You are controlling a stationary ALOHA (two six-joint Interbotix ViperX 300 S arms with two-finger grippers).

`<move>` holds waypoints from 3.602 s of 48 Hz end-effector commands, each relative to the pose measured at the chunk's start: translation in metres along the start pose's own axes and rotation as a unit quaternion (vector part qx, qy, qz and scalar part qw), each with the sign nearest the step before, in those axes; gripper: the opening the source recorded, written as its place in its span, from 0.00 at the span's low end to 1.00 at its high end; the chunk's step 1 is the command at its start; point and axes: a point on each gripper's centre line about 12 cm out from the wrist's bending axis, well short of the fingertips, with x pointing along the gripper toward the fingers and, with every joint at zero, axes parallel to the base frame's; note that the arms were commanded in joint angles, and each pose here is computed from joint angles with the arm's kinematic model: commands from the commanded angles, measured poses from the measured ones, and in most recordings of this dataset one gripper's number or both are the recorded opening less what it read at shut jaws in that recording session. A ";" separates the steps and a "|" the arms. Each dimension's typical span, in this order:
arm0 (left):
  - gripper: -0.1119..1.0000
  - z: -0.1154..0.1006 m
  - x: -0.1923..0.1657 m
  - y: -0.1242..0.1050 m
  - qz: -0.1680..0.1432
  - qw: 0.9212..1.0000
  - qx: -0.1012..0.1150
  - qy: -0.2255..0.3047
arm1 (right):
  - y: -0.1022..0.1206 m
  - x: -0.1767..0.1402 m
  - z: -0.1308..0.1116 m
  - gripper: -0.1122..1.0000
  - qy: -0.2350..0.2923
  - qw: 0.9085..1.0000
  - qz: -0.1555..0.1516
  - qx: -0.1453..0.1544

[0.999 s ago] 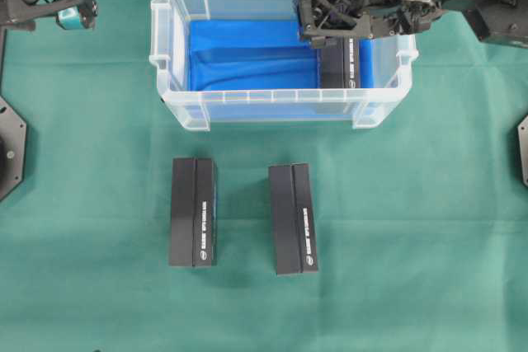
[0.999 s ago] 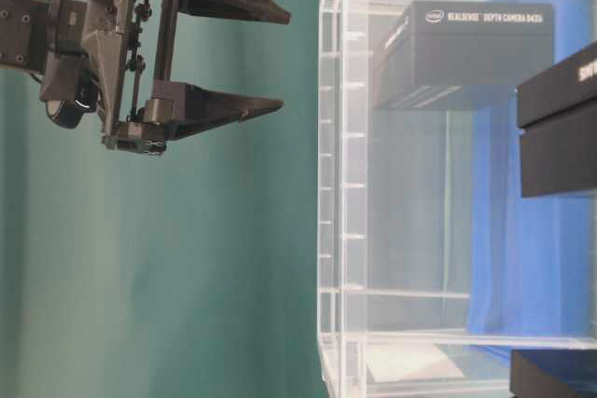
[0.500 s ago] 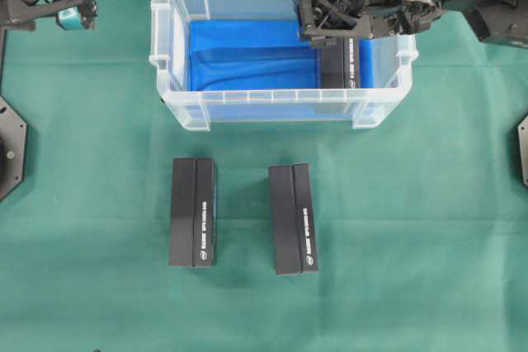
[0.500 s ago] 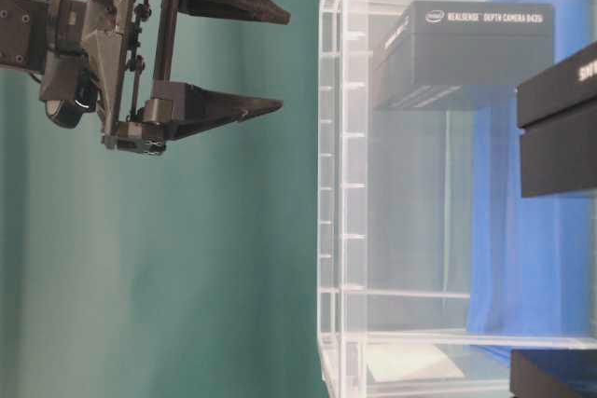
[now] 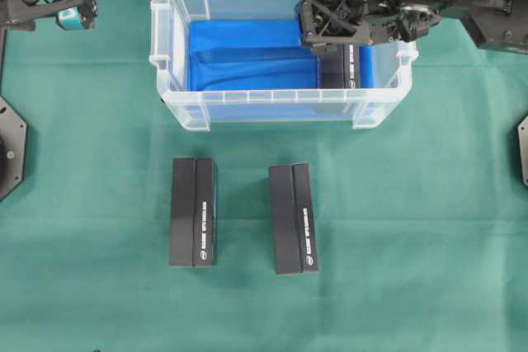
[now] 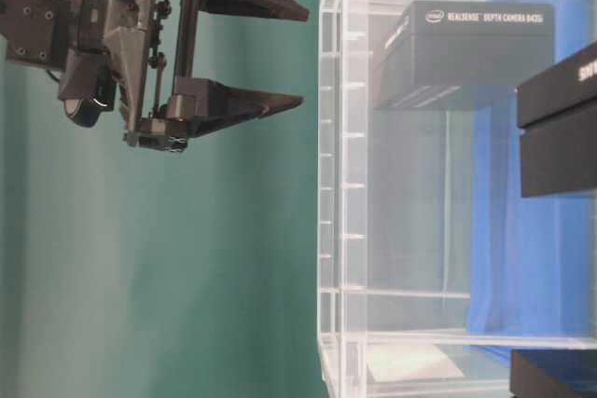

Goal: Take out the box from the case.
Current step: 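Lower the right gripper around the right box pair and close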

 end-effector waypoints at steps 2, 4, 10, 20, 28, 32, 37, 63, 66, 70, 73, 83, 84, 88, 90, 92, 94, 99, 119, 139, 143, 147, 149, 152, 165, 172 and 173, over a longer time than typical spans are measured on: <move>0.96 0.000 -0.005 0.000 -0.009 1.000 0.001 -0.004 | 0.000 -0.003 0.004 0.93 -0.004 1.000 0.011 0.007; 0.96 0.000 -0.005 0.000 -0.009 1.000 0.001 -0.004 | -0.001 -0.001 0.003 0.93 -0.004 1.000 0.010 0.007; 0.96 0.000 -0.004 0.001 -0.007 1.000 0.001 -0.005 | 0.000 0.005 0.002 0.93 -0.004 1.000 0.013 0.006; 0.96 0.000 -0.002 0.001 -0.009 1.000 0.001 -0.005 | 0.001 0.014 0.001 0.93 -0.002 1.000 0.007 0.005; 0.96 0.000 0.000 0.001 -0.008 1.000 0.002 -0.004 | 0.002 0.019 0.002 0.93 -0.002 1.000 0.007 0.006; 0.96 -0.001 0.001 0.001 -0.008 1.000 0.004 -0.004 | 0.003 0.022 0.001 0.93 -0.002 1.000 0.009 0.004; 0.96 -0.001 0.001 0.001 -0.008 1.000 0.006 -0.004 | 0.004 0.026 0.000 0.93 0.000 1.000 0.009 0.003; 0.96 -0.001 0.001 0.001 -0.007 1.000 0.010 -0.004 | 0.001 0.048 -0.007 0.94 0.006 1.000 0.005 0.000; 0.96 -0.001 0.001 0.001 -0.007 1.000 0.010 -0.003 | -0.001 0.052 -0.008 0.94 0.007 1.000 0.003 0.003; 0.96 -0.002 0.001 0.001 -0.007 1.000 0.012 -0.004 | -0.002 0.056 -0.010 0.94 0.007 1.000 0.005 0.006; 0.96 -0.002 0.001 0.001 -0.008 1.000 0.011 -0.003 | -0.004 0.060 -0.011 0.94 0.009 1.000 0.006 0.007; 0.96 -0.003 0.001 0.000 -0.008 1.000 0.013 -0.003 | -0.008 0.068 -0.014 0.94 0.010 1.000 0.008 0.006; 0.96 -0.003 0.001 0.000 -0.008 1.000 0.013 -0.003 | -0.008 0.069 -0.014 0.94 0.010 1.000 0.008 0.006; 0.96 -0.004 0.001 0.000 -0.009 1.000 0.014 -0.002 | -0.010 0.073 -0.014 0.94 0.011 1.000 0.004 0.006; 0.96 -0.004 0.001 0.000 -0.008 1.000 0.015 -0.003 | -0.009 0.075 -0.014 0.94 0.011 1.000 0.005 0.006; 0.96 -0.004 0.001 0.000 -0.008 1.000 0.015 -0.003 | -0.010 0.076 -0.014 0.94 0.010 1.000 0.004 0.006; 0.96 -0.004 0.000 0.000 -0.009 1.000 0.016 -0.003 | -0.009 0.078 -0.013 0.94 0.010 1.000 0.005 0.007; 0.96 -0.005 0.000 0.000 -0.009 1.000 0.016 -0.002 | -0.009 0.081 -0.013 0.94 0.010 1.000 0.004 0.007; 0.96 -0.005 0.000 0.000 -0.009 1.000 0.016 -0.003 | -0.011 0.083 -0.007 0.93 0.008 1.000 0.002 0.013; 0.96 -0.005 0.001 0.000 -0.008 1.000 0.017 -0.002 | -0.012 0.094 -0.008 0.70 0.008 1.000 -0.017 0.008; 0.96 -0.006 0.001 -0.001 -0.010 1.000 0.018 -0.002 | -0.012 0.094 -0.007 0.70 0.001 1.000 -0.016 0.003; 0.96 -0.007 0.001 -0.001 -0.009 1.000 0.019 -0.001 | -0.012 0.094 -0.006 0.70 0.000 1.000 -0.017 0.003; 0.96 -0.007 0.001 -0.001 -0.009 1.000 0.019 -0.001 | -0.011 0.093 -0.006 0.70 0.000 1.000 -0.015 0.004; 0.96 -0.007 0.001 -0.001 -0.009 1.000 0.019 -0.001 | -0.010 0.092 -0.005 0.70 -0.001 1.000 -0.012 0.004; 0.96 -0.007 0.001 -0.001 -0.009 1.000 0.018 -0.001 | -0.007 0.089 -0.003 0.70 -0.005 1.000 -0.009 0.021; 0.96 -0.007 0.001 -0.001 -0.010 1.000 0.019 -0.002 | -0.005 0.085 -0.001 0.70 -0.006 1.000 -0.003 0.024; 0.96 -0.007 0.001 -0.001 -0.009 1.000 0.019 -0.002 | -0.004 0.083 -0.001 0.70 -0.007 1.000 -0.001 0.024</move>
